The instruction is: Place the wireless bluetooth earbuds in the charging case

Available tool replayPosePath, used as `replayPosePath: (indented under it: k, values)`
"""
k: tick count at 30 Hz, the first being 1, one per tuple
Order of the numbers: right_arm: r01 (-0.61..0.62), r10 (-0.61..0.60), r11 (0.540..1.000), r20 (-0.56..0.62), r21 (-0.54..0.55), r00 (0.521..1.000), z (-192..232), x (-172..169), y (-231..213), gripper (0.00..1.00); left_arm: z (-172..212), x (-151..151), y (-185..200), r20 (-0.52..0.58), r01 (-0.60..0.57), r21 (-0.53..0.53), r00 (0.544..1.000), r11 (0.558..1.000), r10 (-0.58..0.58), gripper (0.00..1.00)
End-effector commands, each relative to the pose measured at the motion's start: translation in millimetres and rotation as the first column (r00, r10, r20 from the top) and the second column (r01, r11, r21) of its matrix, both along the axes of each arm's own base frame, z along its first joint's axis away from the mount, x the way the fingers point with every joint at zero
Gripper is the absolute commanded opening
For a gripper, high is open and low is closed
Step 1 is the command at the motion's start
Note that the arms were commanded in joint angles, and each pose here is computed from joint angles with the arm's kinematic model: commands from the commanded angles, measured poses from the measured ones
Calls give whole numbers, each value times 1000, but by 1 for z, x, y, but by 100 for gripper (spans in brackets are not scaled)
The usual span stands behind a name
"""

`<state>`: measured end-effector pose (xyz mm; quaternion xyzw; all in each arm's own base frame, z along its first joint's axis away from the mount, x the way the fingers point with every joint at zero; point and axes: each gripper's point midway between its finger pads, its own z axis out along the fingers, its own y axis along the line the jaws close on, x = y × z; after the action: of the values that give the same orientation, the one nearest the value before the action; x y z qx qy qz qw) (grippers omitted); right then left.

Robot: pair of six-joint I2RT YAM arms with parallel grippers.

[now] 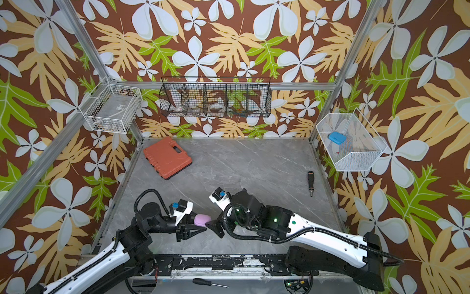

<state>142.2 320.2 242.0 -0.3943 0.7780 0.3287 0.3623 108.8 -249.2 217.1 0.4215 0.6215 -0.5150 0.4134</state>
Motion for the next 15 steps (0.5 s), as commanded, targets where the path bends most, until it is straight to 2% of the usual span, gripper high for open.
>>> replayPosePath:
  k: [1, 15]
  values:
    - [51, -51, 999, 28, 5, 998, 6, 10, -3, 99, 9, -8, -1, 33, 50, -34, 998, 998, -49, 0]
    - [54, -55, 998, 34, 14, 998, 13, 10, -3, 98, 9, -8, -1, 36, 53, -34, 998, 998, -51, 0]
